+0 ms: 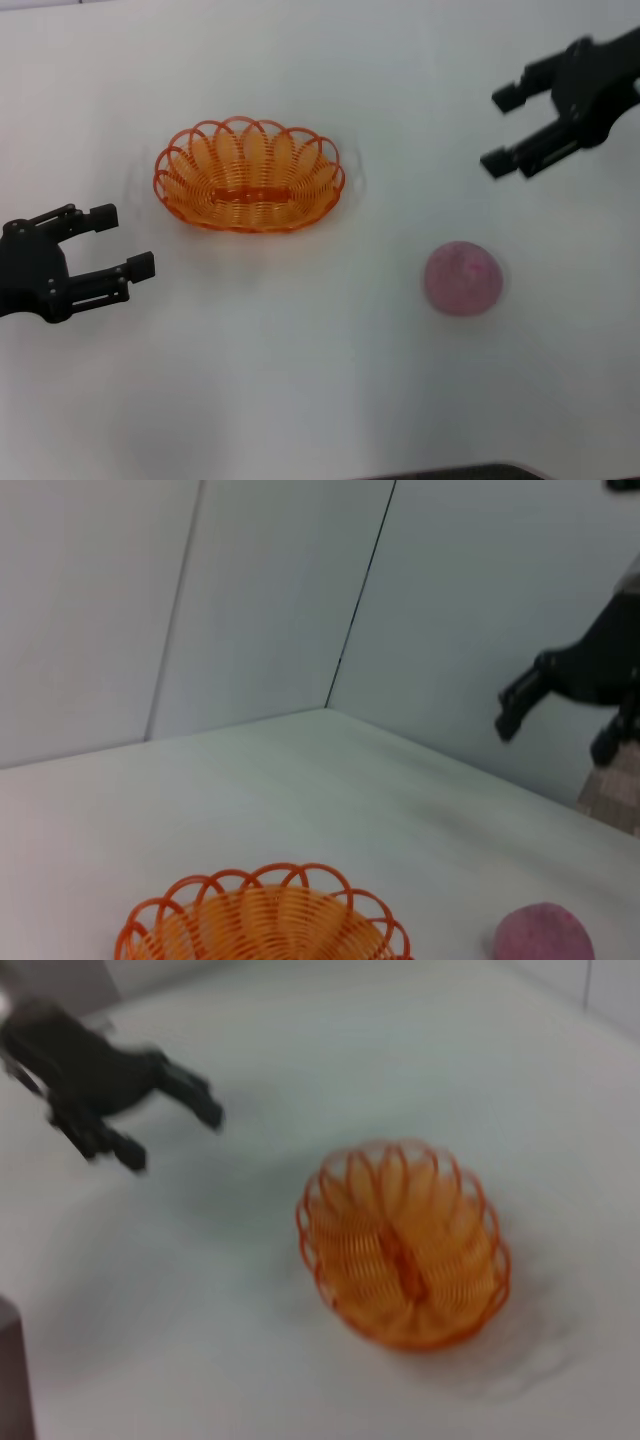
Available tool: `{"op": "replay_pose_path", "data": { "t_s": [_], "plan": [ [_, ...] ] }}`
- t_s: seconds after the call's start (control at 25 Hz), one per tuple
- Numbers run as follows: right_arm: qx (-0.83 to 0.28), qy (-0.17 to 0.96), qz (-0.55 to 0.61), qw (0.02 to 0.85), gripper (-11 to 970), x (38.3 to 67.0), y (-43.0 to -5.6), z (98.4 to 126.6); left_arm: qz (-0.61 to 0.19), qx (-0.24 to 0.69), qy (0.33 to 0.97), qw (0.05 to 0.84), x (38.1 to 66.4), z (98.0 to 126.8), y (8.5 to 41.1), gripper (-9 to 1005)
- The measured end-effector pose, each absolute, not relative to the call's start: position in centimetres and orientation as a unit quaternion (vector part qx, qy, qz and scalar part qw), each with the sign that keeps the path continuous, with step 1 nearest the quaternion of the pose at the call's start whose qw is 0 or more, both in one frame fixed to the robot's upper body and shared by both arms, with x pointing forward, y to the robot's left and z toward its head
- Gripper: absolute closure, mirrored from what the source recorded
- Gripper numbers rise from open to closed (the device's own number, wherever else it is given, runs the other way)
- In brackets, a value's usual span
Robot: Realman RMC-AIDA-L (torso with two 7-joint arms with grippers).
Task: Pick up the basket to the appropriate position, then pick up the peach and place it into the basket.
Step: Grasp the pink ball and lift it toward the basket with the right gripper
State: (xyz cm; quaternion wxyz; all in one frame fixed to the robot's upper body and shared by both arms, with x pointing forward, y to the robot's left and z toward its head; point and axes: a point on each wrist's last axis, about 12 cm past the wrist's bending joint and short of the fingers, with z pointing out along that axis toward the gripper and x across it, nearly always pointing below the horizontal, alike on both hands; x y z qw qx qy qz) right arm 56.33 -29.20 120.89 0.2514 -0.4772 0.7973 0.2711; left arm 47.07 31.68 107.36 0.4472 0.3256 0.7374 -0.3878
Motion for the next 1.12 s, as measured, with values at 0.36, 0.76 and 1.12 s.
{"op": "replay_pose_path", "data": {
  "t_s": [0.36,0.76,1.12],
  "plan": [
    [-0.498,0.821,0.238,0.149,11,56.1,-25.7,115.8,-0.388,0.332,0.735,0.446,47.3,107.5,31.5,158],
    [-0.516,0.825,0.215,0.084,19,56.3,-23.8,112.1,-0.389,0.328,0.737,0.446,47.0,107.3,31.7,159],
    [-0.514,0.827,0.215,0.072,373,56.5,-23.5,112.1,-0.386,0.33,0.742,0.437,46.9,107.1,31.7,161]
  ]
}}
